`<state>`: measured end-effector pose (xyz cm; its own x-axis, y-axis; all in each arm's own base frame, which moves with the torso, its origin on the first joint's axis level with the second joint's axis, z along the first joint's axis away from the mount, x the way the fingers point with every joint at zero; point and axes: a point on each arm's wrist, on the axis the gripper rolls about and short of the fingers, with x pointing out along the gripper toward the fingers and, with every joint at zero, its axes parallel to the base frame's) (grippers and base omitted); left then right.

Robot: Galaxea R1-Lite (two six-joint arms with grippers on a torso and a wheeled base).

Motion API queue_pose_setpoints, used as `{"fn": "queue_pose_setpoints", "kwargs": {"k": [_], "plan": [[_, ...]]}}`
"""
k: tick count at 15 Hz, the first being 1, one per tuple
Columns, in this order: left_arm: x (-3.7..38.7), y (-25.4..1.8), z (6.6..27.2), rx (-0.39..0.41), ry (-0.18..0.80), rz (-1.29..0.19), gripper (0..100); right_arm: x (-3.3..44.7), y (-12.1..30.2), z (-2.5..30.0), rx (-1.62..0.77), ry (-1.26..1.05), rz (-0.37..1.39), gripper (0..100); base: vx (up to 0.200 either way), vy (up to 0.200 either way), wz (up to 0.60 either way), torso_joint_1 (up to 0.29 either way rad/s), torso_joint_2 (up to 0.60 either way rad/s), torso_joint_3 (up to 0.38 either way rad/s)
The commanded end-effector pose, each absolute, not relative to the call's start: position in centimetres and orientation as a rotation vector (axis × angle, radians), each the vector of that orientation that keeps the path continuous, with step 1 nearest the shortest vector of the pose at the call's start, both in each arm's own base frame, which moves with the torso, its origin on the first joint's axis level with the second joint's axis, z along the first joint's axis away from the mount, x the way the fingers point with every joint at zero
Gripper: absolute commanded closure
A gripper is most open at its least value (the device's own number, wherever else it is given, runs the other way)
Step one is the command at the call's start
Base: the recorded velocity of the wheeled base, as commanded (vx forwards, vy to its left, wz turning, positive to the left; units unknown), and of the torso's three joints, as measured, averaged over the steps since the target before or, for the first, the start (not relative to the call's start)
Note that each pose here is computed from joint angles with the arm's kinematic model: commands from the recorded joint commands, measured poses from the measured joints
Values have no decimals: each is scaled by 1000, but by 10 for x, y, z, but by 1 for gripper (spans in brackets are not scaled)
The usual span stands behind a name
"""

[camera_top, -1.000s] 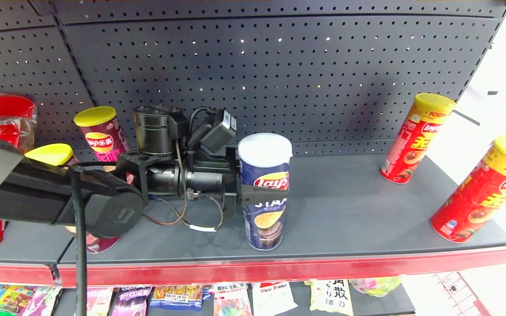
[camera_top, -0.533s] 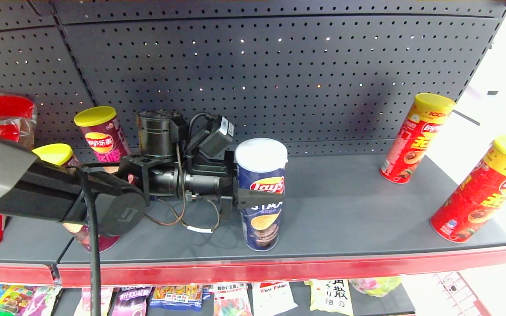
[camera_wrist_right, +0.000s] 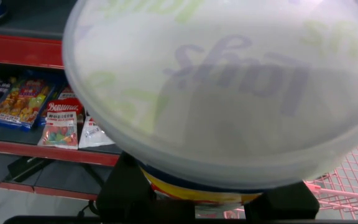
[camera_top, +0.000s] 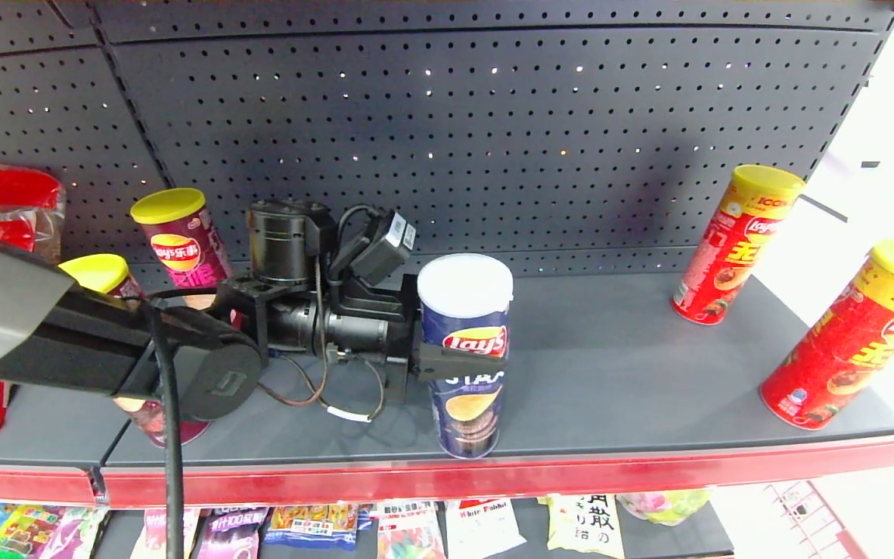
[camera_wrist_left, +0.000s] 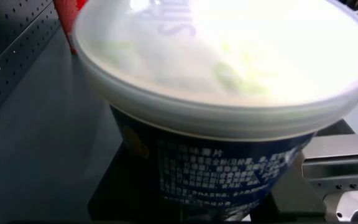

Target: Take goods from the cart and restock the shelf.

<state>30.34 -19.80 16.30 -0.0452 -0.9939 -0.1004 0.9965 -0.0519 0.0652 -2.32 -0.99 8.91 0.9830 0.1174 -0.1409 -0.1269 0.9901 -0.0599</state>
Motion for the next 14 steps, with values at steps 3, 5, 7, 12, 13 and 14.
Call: {"fn": "queue_pose_setpoints", "kwargs": {"k": [3, 5, 7, 12, 13, 14], "plan": [[305, -199, 157, 132, 40, -1614, 100, -23, -10, 89, -70, 139, 124, 100, 0, 0, 0, 0, 0, 0], [304, -201, 156, 133, 40, -1623, 100, -23, -10, 89, -70, 140, 124, 100, 0, 0, 0, 0, 0, 0], [303, -202, 156, 132, 39, -1628, 100, -23, -10, 89, -70, 140, 124, 100, 0, 0, 0, 0, 0, 0], [306, -204, 152, 132, 50, -1622, 100, -23, -10, 89, -70, 140, 124, 100, 0, 0, 0, 0, 0, 0], [306, -205, 151, 131, 50, -1627, 100, -23, -10, 89, -70, 140, 124, 100, 0, 0, 0, 0, 0, 0], [306, -204, 151, 132, 50, -1627, 100, -23, -10, 89, -70, 140, 124, 100, 0, 0, 0, 0, 0, 0]]}}
